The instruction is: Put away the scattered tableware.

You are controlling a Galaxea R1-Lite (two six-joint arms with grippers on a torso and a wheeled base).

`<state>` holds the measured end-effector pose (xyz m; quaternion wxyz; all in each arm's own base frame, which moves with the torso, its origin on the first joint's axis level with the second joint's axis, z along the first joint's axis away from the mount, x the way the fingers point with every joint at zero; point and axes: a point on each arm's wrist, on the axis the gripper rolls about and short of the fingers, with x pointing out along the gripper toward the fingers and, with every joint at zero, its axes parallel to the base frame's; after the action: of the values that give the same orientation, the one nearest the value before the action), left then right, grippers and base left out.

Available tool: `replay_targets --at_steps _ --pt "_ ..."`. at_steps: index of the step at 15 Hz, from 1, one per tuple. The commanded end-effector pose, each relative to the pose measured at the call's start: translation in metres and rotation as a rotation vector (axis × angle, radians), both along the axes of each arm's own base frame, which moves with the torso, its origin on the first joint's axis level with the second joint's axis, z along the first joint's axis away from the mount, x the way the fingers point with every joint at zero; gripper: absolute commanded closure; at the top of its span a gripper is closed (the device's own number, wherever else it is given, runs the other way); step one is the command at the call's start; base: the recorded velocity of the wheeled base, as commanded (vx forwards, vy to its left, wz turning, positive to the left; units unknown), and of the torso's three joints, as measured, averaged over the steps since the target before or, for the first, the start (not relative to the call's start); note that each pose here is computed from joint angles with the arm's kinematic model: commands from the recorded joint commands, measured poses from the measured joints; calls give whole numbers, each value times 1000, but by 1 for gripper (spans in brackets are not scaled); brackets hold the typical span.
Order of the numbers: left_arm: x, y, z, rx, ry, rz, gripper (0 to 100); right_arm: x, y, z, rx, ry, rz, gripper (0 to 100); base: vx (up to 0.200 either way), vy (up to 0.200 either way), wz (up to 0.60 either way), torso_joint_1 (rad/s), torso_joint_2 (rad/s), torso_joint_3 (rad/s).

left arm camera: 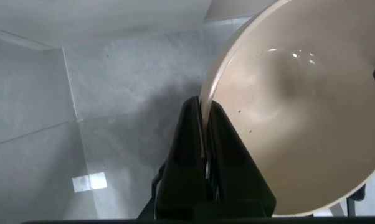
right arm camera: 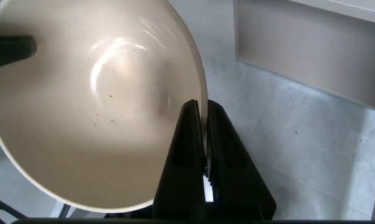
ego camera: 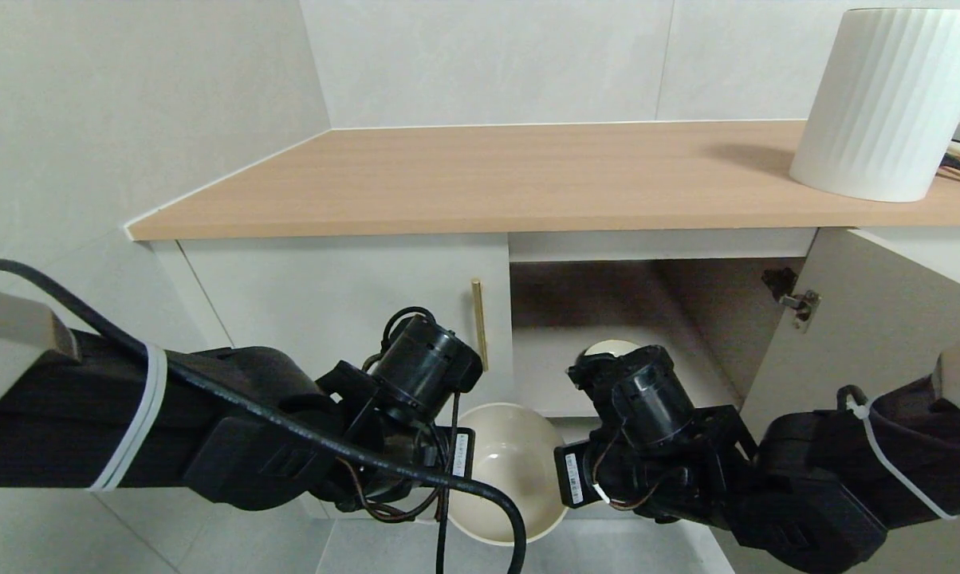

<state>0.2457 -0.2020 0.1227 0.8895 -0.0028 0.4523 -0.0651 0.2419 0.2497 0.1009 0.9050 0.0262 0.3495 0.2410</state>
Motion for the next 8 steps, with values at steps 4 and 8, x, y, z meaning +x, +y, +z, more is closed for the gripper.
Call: replay_targets --at_steps 4,8 --pt "0 0 1 -2 -3 1 0 0 0 -1 -4 0 -2 100 0 0 0 0 0 0" --pt "0 0 2 -10 -2 9 0 2 2 -5 -18 8 -5 100 0 0 0 0 0 0"
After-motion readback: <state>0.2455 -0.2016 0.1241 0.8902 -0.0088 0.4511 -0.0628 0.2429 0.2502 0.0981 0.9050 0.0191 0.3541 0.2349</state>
